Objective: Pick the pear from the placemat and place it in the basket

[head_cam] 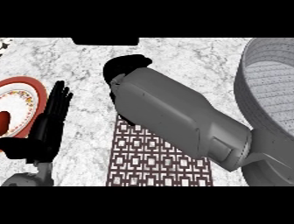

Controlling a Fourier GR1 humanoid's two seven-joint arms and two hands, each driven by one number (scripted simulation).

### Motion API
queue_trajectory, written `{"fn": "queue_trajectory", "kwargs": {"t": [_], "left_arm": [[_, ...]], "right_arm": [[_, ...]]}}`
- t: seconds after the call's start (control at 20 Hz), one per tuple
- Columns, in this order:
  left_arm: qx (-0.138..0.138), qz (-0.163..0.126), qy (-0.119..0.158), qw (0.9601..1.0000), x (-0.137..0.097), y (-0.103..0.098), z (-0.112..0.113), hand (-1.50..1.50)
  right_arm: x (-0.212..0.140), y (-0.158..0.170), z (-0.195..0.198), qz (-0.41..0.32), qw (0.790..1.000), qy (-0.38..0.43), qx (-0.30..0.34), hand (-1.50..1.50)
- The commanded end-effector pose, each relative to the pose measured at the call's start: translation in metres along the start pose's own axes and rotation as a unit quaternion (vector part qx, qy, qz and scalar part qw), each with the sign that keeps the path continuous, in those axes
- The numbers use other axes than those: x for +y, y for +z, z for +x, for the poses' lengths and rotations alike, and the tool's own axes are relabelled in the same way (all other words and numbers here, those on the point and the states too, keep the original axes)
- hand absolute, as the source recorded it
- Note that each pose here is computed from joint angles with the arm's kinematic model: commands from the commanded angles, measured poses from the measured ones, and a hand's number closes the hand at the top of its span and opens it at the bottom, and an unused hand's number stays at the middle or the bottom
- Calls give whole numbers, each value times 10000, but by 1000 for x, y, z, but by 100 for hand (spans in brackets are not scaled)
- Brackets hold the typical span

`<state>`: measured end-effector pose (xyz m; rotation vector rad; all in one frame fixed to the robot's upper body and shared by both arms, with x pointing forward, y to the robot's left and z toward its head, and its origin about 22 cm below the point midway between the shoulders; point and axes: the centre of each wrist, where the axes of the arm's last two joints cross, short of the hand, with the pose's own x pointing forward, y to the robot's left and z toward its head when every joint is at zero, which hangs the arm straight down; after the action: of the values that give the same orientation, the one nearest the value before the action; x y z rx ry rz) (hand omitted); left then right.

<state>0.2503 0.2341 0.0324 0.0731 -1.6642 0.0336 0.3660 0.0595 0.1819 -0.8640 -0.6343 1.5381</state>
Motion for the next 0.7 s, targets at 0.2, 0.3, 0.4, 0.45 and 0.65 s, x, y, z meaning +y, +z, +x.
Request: {"fn": "queue_trajectory", "kwargs": {"t": [0.2, 0.3, 0.4, 0.45, 0.65], "left_arm": [[-5, -19, -1, 10000, -6, 6, 2, 0], [-26, 64, 63, 10000, -3, 2, -1, 0], [-32, 159, -18, 9999, 2, -2, 4, 0], [-7, 86, 19, 10000, -6, 14, -6, 0], [-94, 34, -15, 9999, 7, 9, -1, 0]], "right_arm": [[31, 8, 14, 48, 9976, 168, 674, -150], [44, -6, 10, -32, 9971, 252, 714, -150], [49, -2, 13, -107, 9966, 333, 747, -150], [30, -18, -1, -109, 9960, 268, 851, -150], [47, -14, 7, -119, 9966, 259, 774, -150]]}}
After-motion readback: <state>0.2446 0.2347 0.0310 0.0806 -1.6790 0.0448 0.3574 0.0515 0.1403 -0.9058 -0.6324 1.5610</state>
